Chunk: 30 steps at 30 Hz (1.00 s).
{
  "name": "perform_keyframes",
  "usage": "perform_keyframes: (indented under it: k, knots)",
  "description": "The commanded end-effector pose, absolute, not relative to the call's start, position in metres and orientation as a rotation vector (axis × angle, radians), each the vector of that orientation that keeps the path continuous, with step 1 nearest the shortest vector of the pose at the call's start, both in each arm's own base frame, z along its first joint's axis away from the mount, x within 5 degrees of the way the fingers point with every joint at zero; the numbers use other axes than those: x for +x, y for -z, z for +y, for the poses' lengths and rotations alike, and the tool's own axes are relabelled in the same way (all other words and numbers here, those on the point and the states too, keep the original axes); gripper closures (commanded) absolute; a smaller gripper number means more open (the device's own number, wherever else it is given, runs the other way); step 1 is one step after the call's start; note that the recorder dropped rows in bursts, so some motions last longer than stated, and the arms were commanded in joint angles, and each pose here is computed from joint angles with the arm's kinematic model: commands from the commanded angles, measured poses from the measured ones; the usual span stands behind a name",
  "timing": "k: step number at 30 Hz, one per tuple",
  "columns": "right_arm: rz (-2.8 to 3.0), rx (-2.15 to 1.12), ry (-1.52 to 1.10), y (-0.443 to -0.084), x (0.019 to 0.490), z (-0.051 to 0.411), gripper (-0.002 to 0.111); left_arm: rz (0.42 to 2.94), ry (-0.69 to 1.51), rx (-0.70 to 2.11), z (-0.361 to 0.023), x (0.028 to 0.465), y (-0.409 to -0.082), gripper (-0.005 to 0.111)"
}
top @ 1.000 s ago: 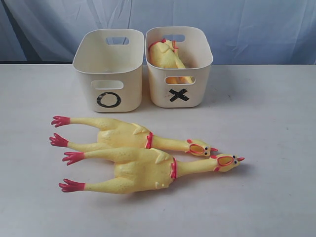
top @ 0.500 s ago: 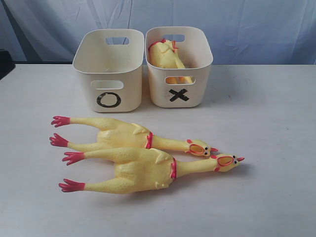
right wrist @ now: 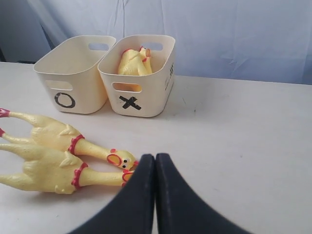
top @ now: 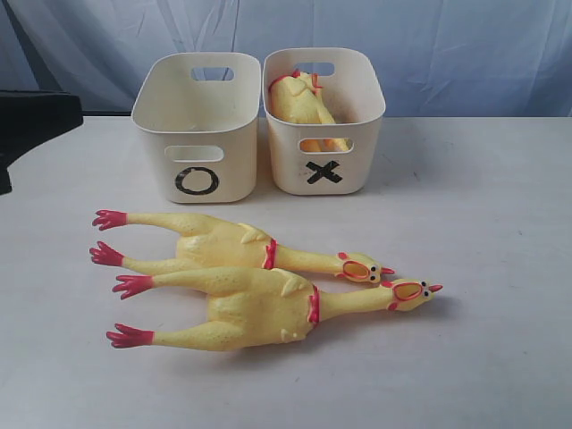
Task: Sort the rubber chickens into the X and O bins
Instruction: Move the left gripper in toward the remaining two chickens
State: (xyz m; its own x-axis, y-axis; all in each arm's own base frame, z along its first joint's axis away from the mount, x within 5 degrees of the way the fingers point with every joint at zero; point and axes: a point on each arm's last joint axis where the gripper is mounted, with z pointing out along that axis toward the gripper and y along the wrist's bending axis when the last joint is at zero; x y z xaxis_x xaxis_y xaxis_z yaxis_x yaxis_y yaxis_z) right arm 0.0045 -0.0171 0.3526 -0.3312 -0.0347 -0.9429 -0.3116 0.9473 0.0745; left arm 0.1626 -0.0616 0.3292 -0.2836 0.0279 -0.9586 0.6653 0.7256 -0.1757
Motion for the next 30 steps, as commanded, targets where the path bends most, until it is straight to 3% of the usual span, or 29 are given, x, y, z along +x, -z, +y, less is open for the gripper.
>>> perform_keyframes:
  k: [1, 16, 23, 30]
  knots:
    - [1.905, -0.255, -0.287, -0.351, 0.004, -0.017, 0.108, 1.769, 0.701, 0.530, -0.062, 0.163, -0.332, 0.107]
    - [1.905, -0.255, -0.287, -0.351, 0.004, -0.017, 0.108, 1.828, 0.699, 0.380, -0.056, 0.186, -0.321, 0.107]
    - [1.905, -0.255, -0.287, -0.351, 0.004, -0.017, 0.108, 1.735, 0.697, 0.496, -0.061, 0.183, -0.326, 0.106]
    - [1.905, -0.255, -0.287, -0.351, 0.004, -0.017, 0.108, 1.592, 0.615, 0.436, -0.067, 0.189, -0.339, 0.091]
